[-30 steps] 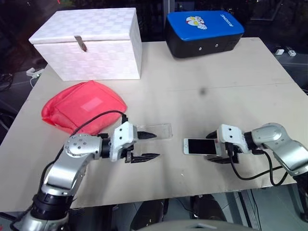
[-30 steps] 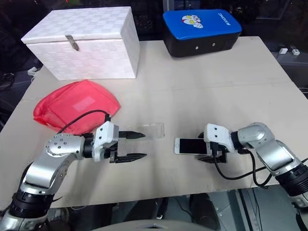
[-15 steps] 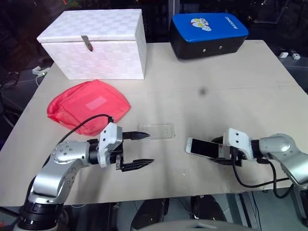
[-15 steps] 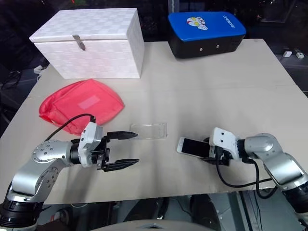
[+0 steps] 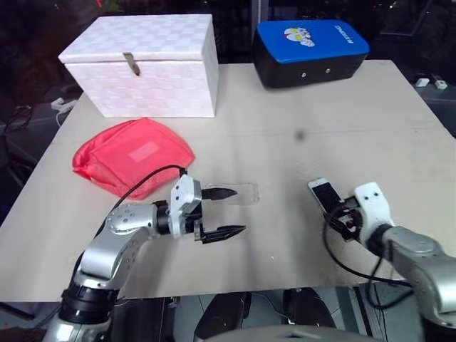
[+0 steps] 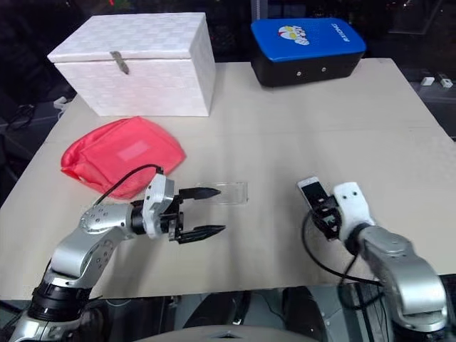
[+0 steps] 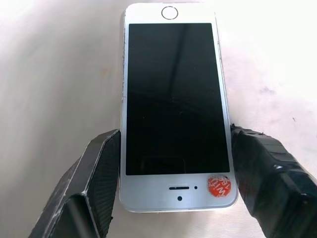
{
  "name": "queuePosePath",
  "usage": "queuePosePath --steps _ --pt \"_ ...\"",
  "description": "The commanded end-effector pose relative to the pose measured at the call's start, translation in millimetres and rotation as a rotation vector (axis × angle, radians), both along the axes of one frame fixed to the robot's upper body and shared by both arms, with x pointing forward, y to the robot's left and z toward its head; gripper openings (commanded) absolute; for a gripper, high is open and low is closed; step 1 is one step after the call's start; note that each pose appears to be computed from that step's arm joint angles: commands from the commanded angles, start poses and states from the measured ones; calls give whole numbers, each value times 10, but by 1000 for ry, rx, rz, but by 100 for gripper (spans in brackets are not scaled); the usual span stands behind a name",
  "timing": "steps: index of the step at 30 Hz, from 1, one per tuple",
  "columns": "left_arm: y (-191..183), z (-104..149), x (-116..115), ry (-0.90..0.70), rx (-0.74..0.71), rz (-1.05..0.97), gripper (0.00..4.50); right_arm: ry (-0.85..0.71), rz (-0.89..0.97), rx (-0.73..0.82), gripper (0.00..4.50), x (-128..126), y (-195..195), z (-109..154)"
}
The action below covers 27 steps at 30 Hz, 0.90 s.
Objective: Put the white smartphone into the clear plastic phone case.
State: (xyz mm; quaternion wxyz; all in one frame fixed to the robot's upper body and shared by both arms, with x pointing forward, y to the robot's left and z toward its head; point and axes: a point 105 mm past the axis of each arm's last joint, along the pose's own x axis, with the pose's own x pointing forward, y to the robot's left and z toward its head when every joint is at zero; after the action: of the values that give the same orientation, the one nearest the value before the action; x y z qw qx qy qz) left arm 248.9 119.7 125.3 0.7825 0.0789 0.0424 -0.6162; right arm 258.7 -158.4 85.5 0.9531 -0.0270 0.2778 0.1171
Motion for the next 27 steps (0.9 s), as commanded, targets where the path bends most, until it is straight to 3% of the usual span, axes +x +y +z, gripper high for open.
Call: queuePosePath --steps 1,2,4,8,13,21,27 --pt "-29 27 22 -17 3 -44 450 21 -21 52 368 18 158 27" --pt "-25 29 29 -15 4 -50 450 12 -17 44 411 18 145 66" --pt "1 33 45 -15 6 -50 450 -8 14 24 449 -8 84 165" --pt "54 37 50 -7 6 -40 450 -25 143 0 449 -63 -7 348" --pt "36 63 18 -13 -4 -16 450 77 321 -52 449 -164 -85 224" --pt "92 86 -42 -7 -24 72 450 131 534 29 449 -94 255 32" --pt "129 88 -95 0 -22 112 450 105 769 187 449 -219 678 190"
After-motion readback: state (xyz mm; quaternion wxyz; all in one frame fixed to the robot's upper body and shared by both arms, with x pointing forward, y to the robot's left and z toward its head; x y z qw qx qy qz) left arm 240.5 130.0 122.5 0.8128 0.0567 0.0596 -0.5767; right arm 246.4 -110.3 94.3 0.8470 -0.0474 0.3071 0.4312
